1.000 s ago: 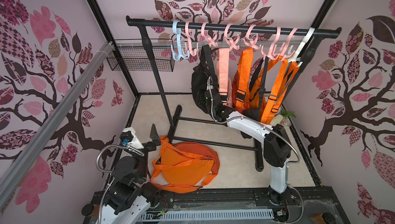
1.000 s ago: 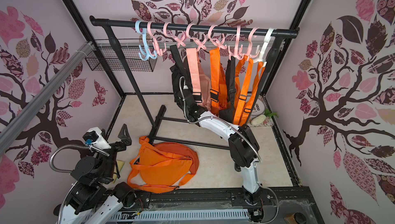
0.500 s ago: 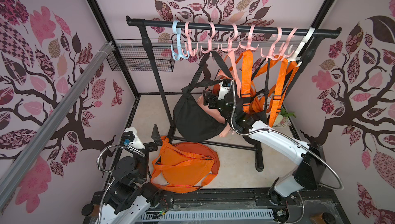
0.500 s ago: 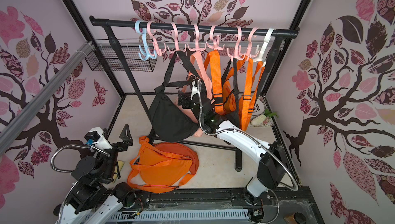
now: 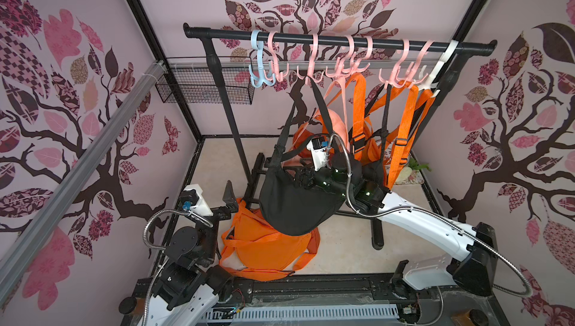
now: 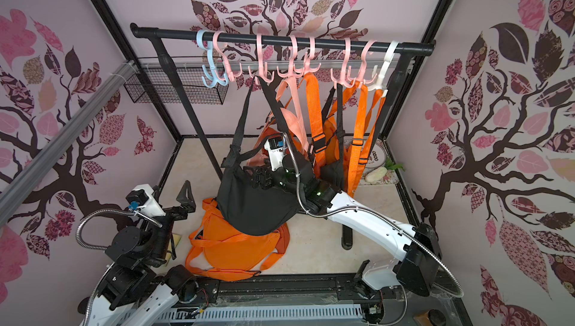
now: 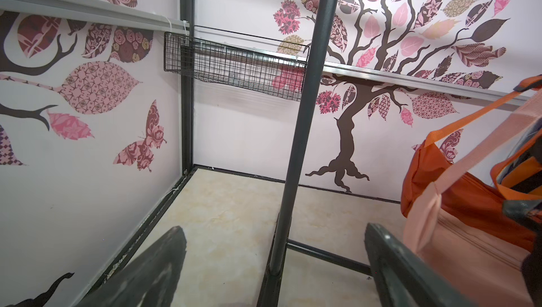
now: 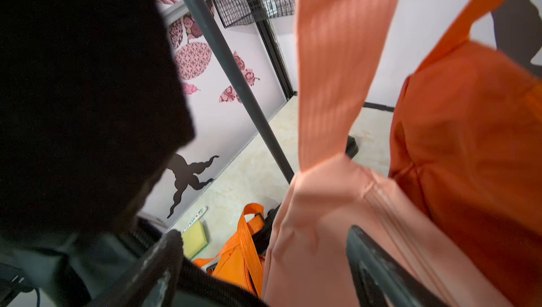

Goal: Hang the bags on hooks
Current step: Adjust the bag at the hook.

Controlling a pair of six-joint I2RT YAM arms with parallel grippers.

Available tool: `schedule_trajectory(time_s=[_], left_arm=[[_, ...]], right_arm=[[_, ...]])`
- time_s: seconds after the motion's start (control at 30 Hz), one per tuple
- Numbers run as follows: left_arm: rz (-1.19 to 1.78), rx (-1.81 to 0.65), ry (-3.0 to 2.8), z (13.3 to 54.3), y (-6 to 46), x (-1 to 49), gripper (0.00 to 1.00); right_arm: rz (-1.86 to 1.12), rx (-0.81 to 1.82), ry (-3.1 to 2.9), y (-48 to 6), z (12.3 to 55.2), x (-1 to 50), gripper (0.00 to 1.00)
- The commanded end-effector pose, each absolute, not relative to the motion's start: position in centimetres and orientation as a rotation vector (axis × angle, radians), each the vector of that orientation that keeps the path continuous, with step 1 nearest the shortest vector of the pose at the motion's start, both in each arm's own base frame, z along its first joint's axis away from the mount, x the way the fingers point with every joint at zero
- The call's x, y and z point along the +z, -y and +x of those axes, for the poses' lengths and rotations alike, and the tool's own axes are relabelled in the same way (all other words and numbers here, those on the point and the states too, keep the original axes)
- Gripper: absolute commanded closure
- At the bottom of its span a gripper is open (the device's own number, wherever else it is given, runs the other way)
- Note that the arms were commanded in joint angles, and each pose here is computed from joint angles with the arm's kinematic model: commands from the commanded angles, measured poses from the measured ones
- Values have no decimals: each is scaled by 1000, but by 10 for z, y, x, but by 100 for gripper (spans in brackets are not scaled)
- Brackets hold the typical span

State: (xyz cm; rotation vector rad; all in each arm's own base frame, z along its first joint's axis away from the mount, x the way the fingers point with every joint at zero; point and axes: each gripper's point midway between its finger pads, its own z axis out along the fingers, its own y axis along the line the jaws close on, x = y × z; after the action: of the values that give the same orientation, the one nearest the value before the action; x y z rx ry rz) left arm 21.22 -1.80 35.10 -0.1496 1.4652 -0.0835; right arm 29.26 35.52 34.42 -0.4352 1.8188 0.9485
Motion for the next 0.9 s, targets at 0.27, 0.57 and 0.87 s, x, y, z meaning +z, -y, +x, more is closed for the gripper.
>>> schedule_trajectory(time_s=[0.27,0.57,0.87], left_arm=[[-116,-101,-1491,218,28,341,2],[-114,-110,-1483,217,29,343,2],[-107,-114,-1483,216,30,343,2]], right_arm=[[-399,871,-1940,-318,271,361,10],[-970,1301,-1703,-347,164,382,7],[-1219,1436,-1689,-344,116,335,7]])
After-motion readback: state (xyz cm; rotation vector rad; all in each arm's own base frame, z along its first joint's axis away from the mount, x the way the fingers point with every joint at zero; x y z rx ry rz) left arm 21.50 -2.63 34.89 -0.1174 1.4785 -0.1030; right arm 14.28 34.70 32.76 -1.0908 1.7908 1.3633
